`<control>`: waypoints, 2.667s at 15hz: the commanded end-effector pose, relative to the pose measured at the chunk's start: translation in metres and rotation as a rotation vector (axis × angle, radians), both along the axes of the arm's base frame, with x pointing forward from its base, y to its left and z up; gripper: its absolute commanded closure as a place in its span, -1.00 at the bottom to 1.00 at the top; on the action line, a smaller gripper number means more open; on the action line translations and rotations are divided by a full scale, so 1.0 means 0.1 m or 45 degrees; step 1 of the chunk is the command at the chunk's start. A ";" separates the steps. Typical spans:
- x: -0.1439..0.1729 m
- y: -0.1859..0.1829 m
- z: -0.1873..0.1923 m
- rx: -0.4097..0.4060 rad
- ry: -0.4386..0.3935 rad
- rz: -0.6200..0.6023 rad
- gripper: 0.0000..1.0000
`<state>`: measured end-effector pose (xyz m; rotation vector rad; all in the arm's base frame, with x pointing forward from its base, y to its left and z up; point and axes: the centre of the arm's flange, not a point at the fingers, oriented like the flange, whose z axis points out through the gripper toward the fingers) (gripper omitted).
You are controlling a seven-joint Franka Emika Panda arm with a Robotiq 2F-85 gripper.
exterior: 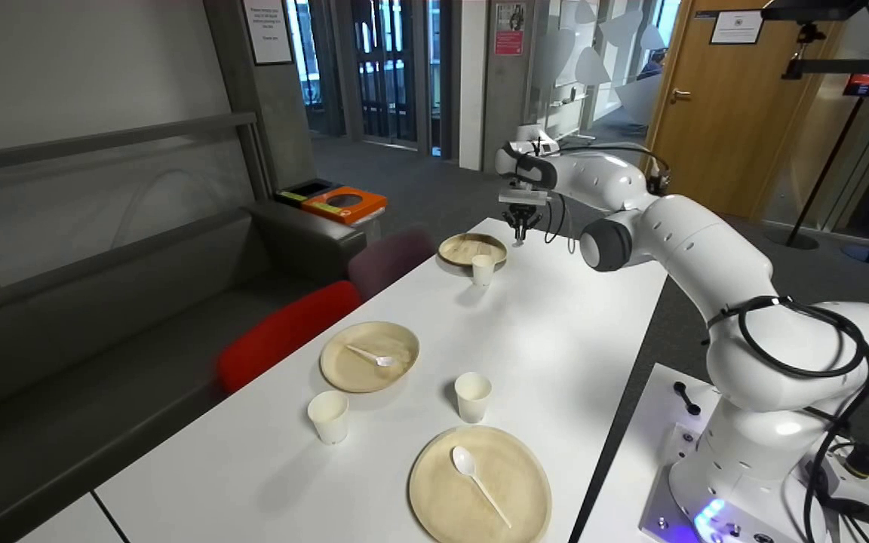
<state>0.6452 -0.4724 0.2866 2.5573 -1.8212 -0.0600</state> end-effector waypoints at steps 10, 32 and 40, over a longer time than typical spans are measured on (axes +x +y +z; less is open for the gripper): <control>0.48 -0.13 -0.22 -0.245 -0.356 -0.106 0.96; 0.93 -0.31 -0.54 -0.097 -0.274 -1.074 0.96; 0.79 -0.62 -0.62 0.160 -0.332 -1.520 0.96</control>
